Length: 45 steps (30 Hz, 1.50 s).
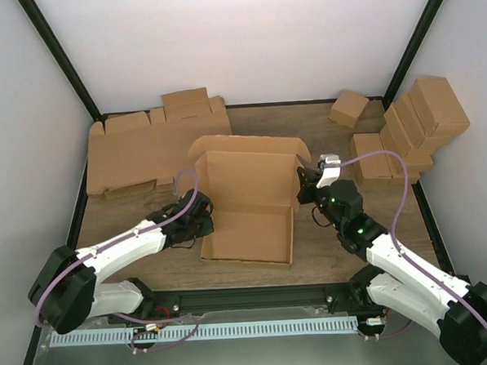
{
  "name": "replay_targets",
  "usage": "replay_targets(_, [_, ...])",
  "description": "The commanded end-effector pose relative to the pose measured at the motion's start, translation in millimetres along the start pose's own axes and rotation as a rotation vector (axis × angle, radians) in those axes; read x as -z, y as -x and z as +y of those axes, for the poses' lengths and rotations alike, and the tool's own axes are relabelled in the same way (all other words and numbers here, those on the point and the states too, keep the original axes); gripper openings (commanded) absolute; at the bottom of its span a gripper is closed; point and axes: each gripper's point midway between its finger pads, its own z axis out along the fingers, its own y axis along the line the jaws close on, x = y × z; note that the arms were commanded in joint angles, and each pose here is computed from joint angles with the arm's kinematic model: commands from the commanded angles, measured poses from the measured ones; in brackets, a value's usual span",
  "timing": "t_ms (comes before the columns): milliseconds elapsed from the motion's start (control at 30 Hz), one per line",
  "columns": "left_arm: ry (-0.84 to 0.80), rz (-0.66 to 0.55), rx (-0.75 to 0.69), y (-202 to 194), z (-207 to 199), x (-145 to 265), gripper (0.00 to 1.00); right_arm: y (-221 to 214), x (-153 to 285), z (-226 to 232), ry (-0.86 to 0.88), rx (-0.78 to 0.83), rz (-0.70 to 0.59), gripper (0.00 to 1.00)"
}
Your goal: Fold the paper box
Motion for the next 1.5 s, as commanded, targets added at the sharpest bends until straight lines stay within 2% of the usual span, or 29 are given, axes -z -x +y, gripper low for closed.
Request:
replay_targets(0, [0.034,-0.134,0.057,28.5,-0.1,1.2,0.04,-65.8,4.1,2.5,0.035,-0.07,0.248,0.01])
replay_targets(100, [-0.042,-0.167,0.092,38.3,-16.6,1.9,0.04,-59.6,3.7,5.4,0.004,-0.08,0.224,0.01])
replay_targets(200, [-0.141,-0.201,0.091,49.5,-39.6,6.2,0.04,-33.0,5.2,-13.4,-0.13,-0.052,0.129,0.01])
replay_targets(333, [-0.227,-0.212,0.028,59.0,-75.6,7.1,0.04,10.1,18.3,-35.3,-0.276,0.026,-0.042,0.01])
replay_targets(433, [-0.28,-0.209,-0.026,65.9,-111.2,3.0,0.04,27.2,26.3,-43.9,-0.317,0.04,-0.126,0.01])
replay_targets(600, [-0.294,-0.217,-0.083,84.1,-149.5,-16.6,0.04,37.5,30.8,-65.1,-0.429,0.0,-0.23,0.01])
replay_targets(733, [-0.266,-0.238,-0.116,107.9,-167.7,-34.6,0.04,50.9,24.6,-70.4,-0.437,0.027,-0.308,0.01])
replay_targets(967, [-0.262,-0.254,-0.026,151.9,-164.8,-65.9,0.04,48.7,-5.3,-98.2,-0.425,-0.063,-0.283,0.01])
replay_targets(1200, [-0.287,-0.193,-0.001,138.3,-163.5,-72.8,0.05,26.3,-24.4,-91.3,-0.364,-0.102,-0.182,0.01])
replay_targets(1367, [-0.304,-0.169,0.01,121.7,-152.5,-71.0,0.13,5.9,-27.3,-90.6,-0.328,-0.067,-0.135,0.01])
replay_targets(1467, [-0.295,-0.173,-0.007,116.1,-144.0,-64.8,0.25,-8.9,-28.0,-91.4,-0.31,-0.071,-0.109,0.01])
